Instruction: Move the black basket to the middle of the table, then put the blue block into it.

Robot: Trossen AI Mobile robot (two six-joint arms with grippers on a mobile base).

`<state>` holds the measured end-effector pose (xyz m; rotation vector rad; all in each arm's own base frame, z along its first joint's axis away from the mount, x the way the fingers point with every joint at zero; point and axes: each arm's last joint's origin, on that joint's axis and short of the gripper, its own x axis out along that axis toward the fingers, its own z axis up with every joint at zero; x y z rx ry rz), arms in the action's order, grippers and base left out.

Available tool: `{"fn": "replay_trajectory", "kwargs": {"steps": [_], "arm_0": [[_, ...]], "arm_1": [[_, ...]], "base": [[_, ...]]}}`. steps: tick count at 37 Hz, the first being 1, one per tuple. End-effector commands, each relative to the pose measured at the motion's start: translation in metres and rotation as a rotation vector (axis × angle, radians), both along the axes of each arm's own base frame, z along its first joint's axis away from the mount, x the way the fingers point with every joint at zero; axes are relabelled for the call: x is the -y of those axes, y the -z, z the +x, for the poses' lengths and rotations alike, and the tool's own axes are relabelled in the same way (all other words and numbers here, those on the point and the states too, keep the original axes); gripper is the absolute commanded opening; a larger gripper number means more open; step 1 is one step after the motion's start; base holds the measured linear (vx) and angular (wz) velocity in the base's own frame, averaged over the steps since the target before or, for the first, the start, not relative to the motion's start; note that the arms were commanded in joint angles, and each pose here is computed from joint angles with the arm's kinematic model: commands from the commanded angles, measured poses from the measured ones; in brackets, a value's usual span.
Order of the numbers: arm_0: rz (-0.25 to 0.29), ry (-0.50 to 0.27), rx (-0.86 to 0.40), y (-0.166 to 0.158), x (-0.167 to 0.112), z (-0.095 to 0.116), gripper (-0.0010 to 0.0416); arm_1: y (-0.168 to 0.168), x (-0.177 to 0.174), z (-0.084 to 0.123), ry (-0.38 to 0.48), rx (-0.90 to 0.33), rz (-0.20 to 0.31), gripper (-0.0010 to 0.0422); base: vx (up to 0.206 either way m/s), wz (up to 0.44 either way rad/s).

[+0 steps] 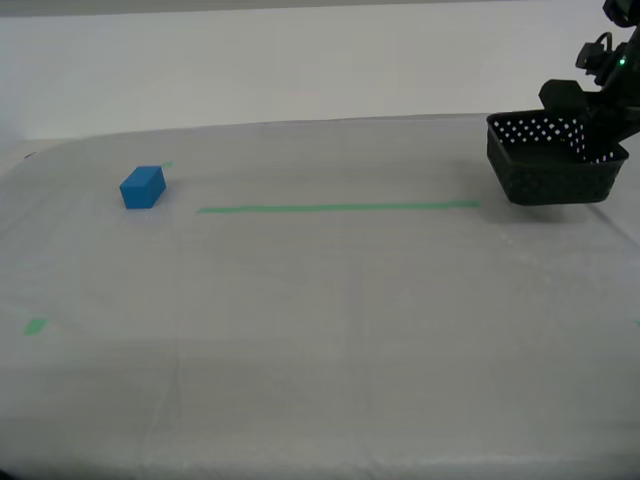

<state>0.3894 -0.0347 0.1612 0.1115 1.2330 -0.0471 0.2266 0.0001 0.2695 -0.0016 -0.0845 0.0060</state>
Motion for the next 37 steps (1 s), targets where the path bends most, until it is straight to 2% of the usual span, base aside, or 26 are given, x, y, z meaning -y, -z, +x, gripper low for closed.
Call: {"fn": "replay_trajectory", "kwargs": {"steps": [1,14,26,37], "arm_0": [[0.002,-0.002,-0.001,-0.007,-0.003,-0.003,-0.0001],[0.016,-0.013,0.003,-0.019,-0.023,-0.007,-0.0001],[0.040,-0.025,0.021,-0.029,-0.053,-0.010,-0.0001],[0.061,-0.043,0.055,-0.051,-0.077,-0.020,-0.0001]], "arm_1": [[-0.001,0.000,0.000,-0.001,0.006,0.001,0.0000],[-0.001,0.000,0.000,-0.001,0.006,0.001,0.0000],[-0.001,0.000,0.000,-0.001,0.006,0.001,0.0000],[-0.001,0.000,0.000,-0.001,0.006,0.001,0.0000]], "base": [[0.000,0.000],[0.000,0.000],[0.000,0.000],[0.000,0.000]]}}
